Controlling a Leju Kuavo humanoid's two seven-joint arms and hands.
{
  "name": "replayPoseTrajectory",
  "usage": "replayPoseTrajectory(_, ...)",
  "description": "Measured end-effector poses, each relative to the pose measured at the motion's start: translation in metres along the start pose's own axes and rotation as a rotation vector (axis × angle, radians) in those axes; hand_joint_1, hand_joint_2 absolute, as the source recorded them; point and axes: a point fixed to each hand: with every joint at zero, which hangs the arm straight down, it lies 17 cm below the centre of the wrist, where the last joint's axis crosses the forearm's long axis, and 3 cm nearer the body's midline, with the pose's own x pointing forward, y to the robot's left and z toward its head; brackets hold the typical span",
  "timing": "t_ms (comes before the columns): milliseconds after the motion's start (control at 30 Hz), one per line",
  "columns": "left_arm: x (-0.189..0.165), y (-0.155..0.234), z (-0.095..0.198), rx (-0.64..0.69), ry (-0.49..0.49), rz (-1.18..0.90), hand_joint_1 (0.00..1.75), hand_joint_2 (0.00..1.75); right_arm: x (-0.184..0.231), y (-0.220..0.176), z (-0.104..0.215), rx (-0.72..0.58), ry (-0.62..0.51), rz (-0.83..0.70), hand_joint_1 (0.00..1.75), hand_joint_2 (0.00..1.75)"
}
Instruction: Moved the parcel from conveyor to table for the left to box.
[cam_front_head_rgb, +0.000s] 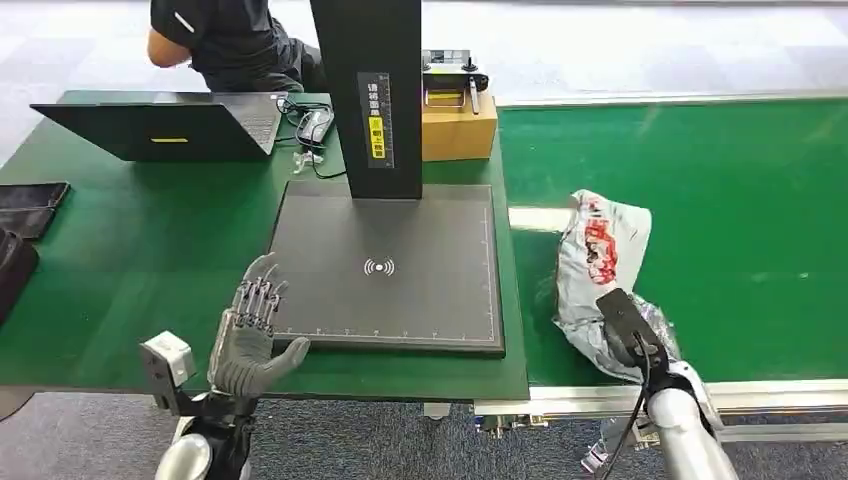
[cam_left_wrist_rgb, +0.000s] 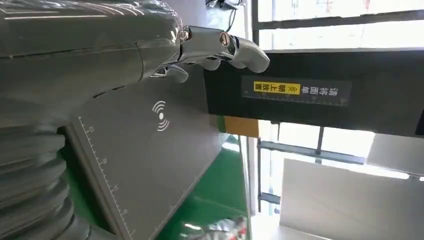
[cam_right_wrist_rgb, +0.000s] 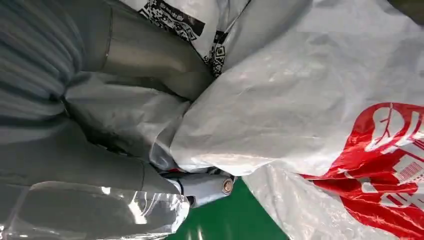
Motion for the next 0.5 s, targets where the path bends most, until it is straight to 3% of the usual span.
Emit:
replayPoseTrajectory(133,0.003,-0.001,0.0,-0.004,-0.007,0.005,0.0,1.75,0.038,-0.05,0.006,-0.231,-0.11,0.131,1.75,1.75)
replayPoseTrajectory(333,0.005,-0.002,-0.001,-0.007,-0.012,0.01,0.0,1.75,0.09,-0.097,0.031,-0.457,-0.256,0.202,1.75,1.75)
replayPoseTrajectory(400,0.005,-0.003,-0.001,-0.008,-0.016,0.011,0.0,1.75,0.1,-0.1,0.036,-0.466,-0.283,0.184,1.75,1.75)
replayPoseTrajectory(500,0.008,-0.004,-0.001,-0.017,-0.032,0.008,0.0,1.75,0.113,-0.086,0.035,-0.379,-0.33,0.154,1.75,1.75)
